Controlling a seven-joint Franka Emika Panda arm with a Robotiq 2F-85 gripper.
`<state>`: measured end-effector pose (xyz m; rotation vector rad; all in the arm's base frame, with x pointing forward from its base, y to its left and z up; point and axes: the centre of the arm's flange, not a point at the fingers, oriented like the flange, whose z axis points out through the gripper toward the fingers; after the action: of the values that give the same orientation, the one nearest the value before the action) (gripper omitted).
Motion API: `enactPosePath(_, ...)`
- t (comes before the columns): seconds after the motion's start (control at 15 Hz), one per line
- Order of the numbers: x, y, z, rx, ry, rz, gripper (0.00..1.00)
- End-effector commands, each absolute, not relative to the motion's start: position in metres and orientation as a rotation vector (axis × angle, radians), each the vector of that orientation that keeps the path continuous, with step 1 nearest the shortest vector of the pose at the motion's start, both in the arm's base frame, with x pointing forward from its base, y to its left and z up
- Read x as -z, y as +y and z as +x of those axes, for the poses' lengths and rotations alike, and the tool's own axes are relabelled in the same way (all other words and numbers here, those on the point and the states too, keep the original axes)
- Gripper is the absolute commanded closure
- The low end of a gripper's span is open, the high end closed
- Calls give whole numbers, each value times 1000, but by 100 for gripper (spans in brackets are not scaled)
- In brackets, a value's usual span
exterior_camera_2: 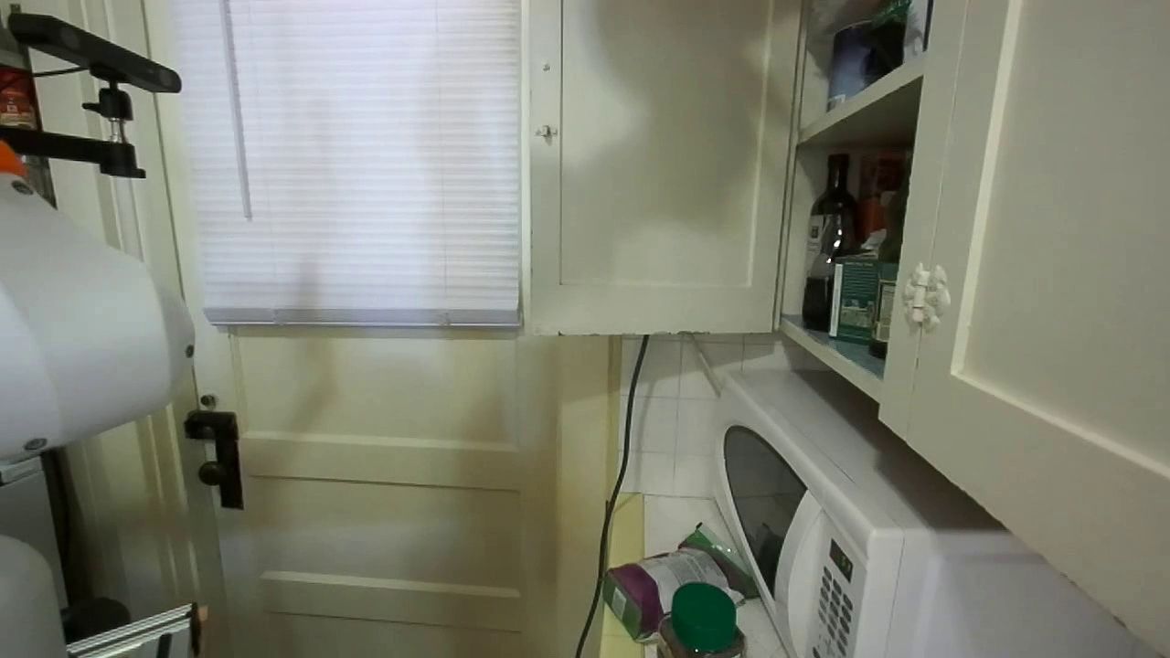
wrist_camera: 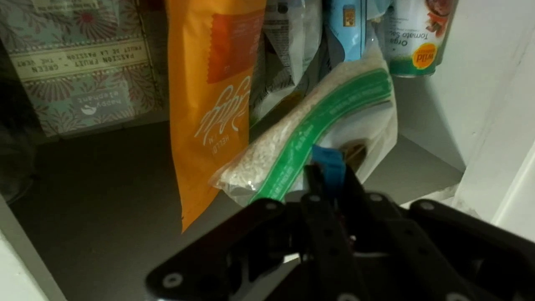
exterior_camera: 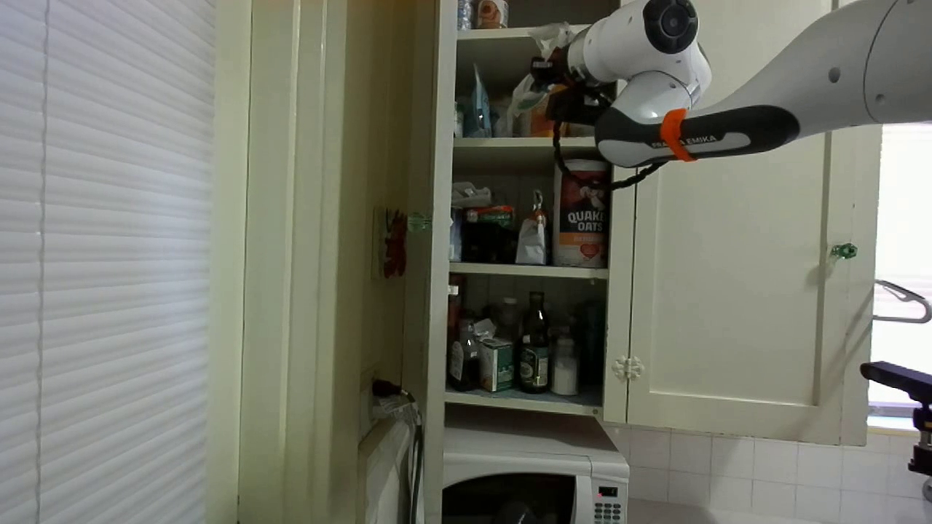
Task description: Put the white and green packet inside the open upper cabinet.
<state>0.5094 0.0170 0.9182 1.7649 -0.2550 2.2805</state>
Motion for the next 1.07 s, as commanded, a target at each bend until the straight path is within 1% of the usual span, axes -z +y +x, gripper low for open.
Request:
enactPosePath(0.0,-928,23,555,-2334,-348,1717,97)
enactPosePath(0.6,-913,20,588,-2285,-536,1784,97)
enactPosePath(1.0,-909,17,600,-2304,-638,1831,97)
